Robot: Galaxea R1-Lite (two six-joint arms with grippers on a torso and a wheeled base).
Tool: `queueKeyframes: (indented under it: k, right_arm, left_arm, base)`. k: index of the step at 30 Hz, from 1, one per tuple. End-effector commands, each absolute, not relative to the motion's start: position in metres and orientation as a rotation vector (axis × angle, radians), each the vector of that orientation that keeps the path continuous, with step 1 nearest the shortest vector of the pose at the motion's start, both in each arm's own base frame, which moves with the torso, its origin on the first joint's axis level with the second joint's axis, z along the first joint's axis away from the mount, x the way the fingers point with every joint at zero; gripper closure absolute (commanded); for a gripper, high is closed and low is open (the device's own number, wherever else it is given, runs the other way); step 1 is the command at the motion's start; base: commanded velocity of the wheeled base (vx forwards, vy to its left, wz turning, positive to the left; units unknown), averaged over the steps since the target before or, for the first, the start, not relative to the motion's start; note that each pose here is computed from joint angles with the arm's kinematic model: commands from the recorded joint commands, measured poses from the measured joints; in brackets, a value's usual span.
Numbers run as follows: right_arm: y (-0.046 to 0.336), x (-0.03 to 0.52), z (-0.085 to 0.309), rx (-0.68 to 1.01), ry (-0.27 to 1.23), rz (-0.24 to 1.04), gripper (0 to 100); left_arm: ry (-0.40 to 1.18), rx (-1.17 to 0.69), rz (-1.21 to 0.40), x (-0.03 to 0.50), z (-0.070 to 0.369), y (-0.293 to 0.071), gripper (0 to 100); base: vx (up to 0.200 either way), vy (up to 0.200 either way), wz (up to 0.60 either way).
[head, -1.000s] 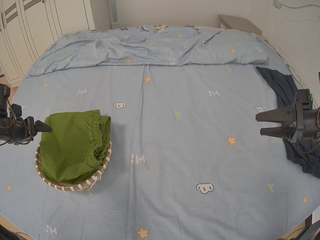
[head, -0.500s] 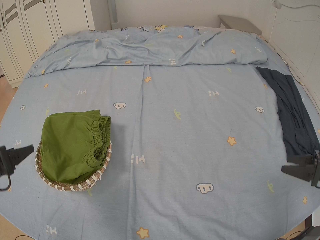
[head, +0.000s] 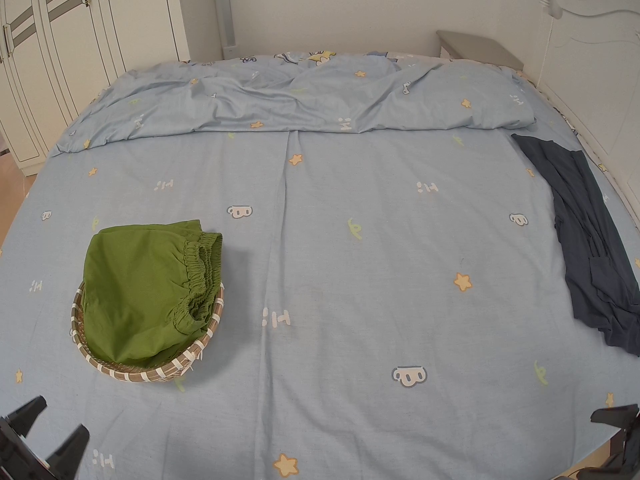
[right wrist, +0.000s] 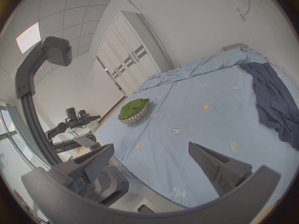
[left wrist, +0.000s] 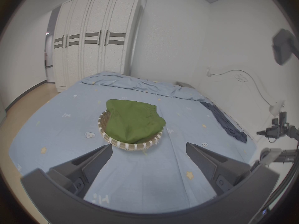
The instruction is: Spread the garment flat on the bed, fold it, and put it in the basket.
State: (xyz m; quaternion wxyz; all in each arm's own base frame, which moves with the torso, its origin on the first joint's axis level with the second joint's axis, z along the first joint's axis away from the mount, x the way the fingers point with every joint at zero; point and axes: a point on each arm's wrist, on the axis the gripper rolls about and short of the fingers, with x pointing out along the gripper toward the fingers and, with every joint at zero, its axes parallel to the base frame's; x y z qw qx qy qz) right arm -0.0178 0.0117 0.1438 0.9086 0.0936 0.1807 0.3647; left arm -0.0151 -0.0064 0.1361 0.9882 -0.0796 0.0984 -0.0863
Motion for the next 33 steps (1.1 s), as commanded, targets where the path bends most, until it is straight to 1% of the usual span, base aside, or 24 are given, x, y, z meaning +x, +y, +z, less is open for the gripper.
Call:
queueKeyframes:
  k: [1, 3, 5, 6, 7, 8, 9, 10, 11, 13, 15, 16, 17, 18, 19, 20, 22, 25, 27, 29, 31, 33]
  right_arm:
    - [0.008, -0.041, 0.108, 0.169, 0.286, 0.781, 0]
    - [0.008, -0.042, 0.099, 0.157, 0.272, 0.768, 0]
    - [0.007, -0.037, 0.093, 0.148, 0.285, 0.677, 0]
    - [0.007, -0.036, 0.092, 0.142, 0.279, 0.650, 0]
    - [0.007, -0.036, 0.092, 0.142, 0.279, 0.650, 0]
    - [0.006, -0.033, 0.092, 0.115, 0.250, 0.576, 0]
    - [0.006, -0.033, 0.092, 0.115, 0.250, 0.576, 0]
    - [0.005, -0.031, 0.091, 0.077, 0.230, 0.526, 0]
    - [0.004, -0.029, 0.089, 0.039, 0.206, 0.488, 0]
    - [0.004, -0.026, 0.088, 0.008, 0.173, 0.461, 0]
    - [0.004, -0.024, 0.085, 0.002, 0.154, 0.446, 0]
    - [0.003, -0.021, 0.084, 0.009, 0.111, 0.403, 0]
    - [0.003, -0.020, 0.084, 0.010, 0.108, 0.397, 0]
    - [0.002, -0.017, 0.084, 0.025, 0.061, 0.324, 0]
    - [0.002, -0.016, 0.085, 0.045, 0.023, 0.225, 0]
    - [0.002, -0.016, 0.084, 0.049, 0.018, 0.167, 0]
    - [0.003, -0.017, 0.082, 0.045, 0.028, 0.093, 0]
    - [0.003, -0.021, 0.081, -0.029, -0.026, 0.107, 0]
    - [0.001, -0.022, 0.080, -0.050, -0.038, 0.062, 0]
    - [0.000, -0.022, 0.076, -0.008, 0.009, -0.026, 0]
    - [0.000, -0.022, 0.076, 0.021, 0.004, -0.023, 0]
    - [0.000, -0.022, 0.076, 0.017, 0.003, -0.020, 0]
  left_arm:
    - [0.105, -0.132, -0.244, -0.031, 0.090, -0.005, 0]
    - [0.072, -0.130, -0.220, -0.033, 0.089, -0.005, 0]
    - [0.053, -0.119, -0.114, -0.031, 0.087, -0.002, 0]
    - [0.047, -0.110, -0.068, -0.030, 0.086, -0.001, 0]
    - [0.047, -0.110, -0.068, -0.030, 0.086, -0.001, 0]
    - [0.026, -0.047, 0.065, -0.027, 0.082, 0.002, 0]
    - [0.026, -0.047, 0.065, -0.027, 0.082, 0.002, 0]
    - [0.006, -0.007, 0.098, -0.024, 0.078, 0.002, 0]
    - [-0.028, -0.015, 0.092, -0.023, 0.079, 0.002, 0]
    - [-0.036, -0.025, 0.087, -0.023, 0.079, 0.002, 0]
    - [-0.024, -0.024, 0.079, -0.023, 0.078, 0.002, 0]
    - [-0.011, -0.017, 0.055, -0.023, 0.077, 0.002, 0]
    - [-0.010, -0.017, 0.052, -0.023, 0.076, 0.002, 0]
    - [-0.003, -0.011, 0.032, -0.023, 0.076, 0.001, 0]
    - [-0.002, 0.000, 0.020, -0.023, 0.076, 0.001, 0]
    - [0.000, 0.014, 0.018, -0.023, 0.075, 0.001, 0]
    - [0.000, 0.031, 0.017, -0.023, 0.075, 0.001, 0]
    - [0.000, 0.026, 0.017, -0.023, 0.076, 0.001, 0]
    - [0.000, 0.023, 0.018, -0.023, 0.076, 0.001, 0]
    - [0.000, 0.021, 0.017, -0.023, 0.076, 0.001, 0]
    - [-0.001, 0.021, 0.018, -0.023, 0.076, 0.001, 0]
    - [-0.001, 0.021, 0.017, -0.023, 0.076, 0.001, 0]
  base:
    - [0.000, 0.000, 0.00]
    - [0.000, 0.000, 0.00]
    - [0.000, 0.000, 0.00]
    - [0.000, 0.000, 0.00]
    - [0.000, 0.000, 0.00]
    - [0.000, 0.000, 0.00]
    - [0.000, 0.000, 0.00]
    - [0.000, 0.000, 0.00]
    - [0.000, 0.000, 0.00]
    - [0.000, 0.000, 0.00]
    - [0.000, 0.000, 0.00]
    - [0.000, 0.000, 0.00]
    - [0.000, 0.000, 0.00]
    - [0.000, 0.000, 0.00]
    - [0.000, 0.000, 0.00]
    - [0.000, 0.000, 0.00]
    - [0.000, 0.000, 0.00]
    - [0.000, 0.000, 0.00]
    - [0.000, 0.000, 0.00]
    - [0.000, 0.000, 0.00]
    - [0.000, 0.000, 0.00]
    - [0.000, 0.000, 0.00]
